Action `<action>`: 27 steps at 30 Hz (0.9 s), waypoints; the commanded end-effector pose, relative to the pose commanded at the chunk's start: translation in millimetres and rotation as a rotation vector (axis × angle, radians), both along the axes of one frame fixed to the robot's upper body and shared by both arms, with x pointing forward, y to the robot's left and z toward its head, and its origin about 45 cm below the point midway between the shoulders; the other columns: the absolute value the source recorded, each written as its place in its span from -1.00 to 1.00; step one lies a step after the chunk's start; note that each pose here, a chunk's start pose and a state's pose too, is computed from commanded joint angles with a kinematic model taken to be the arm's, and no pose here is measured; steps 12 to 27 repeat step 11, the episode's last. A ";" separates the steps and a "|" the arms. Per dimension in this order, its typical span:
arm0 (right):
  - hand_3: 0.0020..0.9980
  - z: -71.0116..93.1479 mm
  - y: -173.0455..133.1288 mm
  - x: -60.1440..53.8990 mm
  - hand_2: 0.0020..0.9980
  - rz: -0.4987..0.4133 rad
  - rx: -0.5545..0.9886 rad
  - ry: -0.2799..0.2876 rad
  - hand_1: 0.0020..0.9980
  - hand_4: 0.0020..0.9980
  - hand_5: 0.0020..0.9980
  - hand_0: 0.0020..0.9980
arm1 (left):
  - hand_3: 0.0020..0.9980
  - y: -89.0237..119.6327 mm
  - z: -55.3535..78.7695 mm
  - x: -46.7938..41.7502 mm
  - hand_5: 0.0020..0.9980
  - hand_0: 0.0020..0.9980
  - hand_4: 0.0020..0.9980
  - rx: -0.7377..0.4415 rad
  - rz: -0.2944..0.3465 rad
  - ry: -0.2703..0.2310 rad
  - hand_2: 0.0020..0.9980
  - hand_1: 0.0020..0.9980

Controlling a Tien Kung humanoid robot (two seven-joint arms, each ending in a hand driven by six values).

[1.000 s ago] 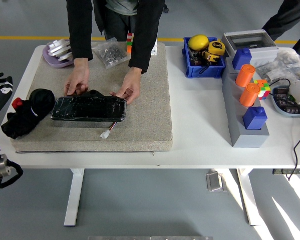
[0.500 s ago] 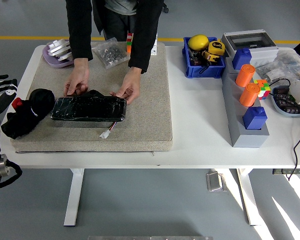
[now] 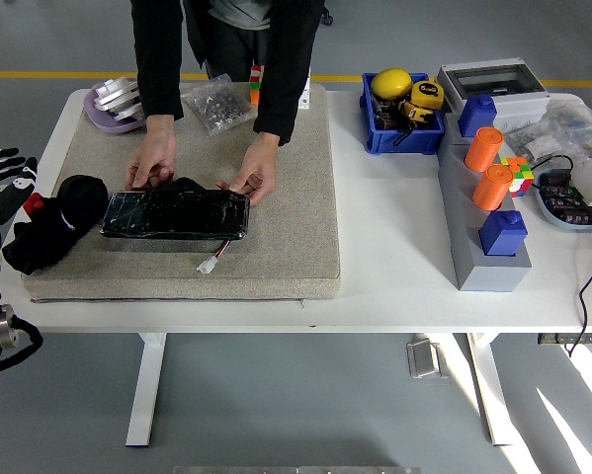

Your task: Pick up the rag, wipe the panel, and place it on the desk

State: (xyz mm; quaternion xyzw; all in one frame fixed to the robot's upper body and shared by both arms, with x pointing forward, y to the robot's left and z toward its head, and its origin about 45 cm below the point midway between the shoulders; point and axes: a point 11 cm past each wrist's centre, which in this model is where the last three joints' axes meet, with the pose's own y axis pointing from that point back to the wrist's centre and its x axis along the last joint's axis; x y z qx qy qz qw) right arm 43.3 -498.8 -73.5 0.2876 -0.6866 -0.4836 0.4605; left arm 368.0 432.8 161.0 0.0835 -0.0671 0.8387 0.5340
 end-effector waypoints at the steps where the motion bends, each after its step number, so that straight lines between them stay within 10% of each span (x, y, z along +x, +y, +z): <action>1: 0.13 0.0 0.0 0.1 0.34 0.000 0.000 0.000 0.28 0.89 -0.07 0.32 | 0.19 -0.3 -0.1 0.1 -0.57 -0.07 0.52 0.003 -0.003 0.003 0.23 0.29; 27: 0.13 -0.1 0.3 0.7 0.34 -0.001 0.001 -0.003 0.28 0.89 -0.07 0.32 | 0.19 -1.5 -3.0 2.5 -0.55 0.02 0.56 0.034 -0.045 0.054 0.25 0.37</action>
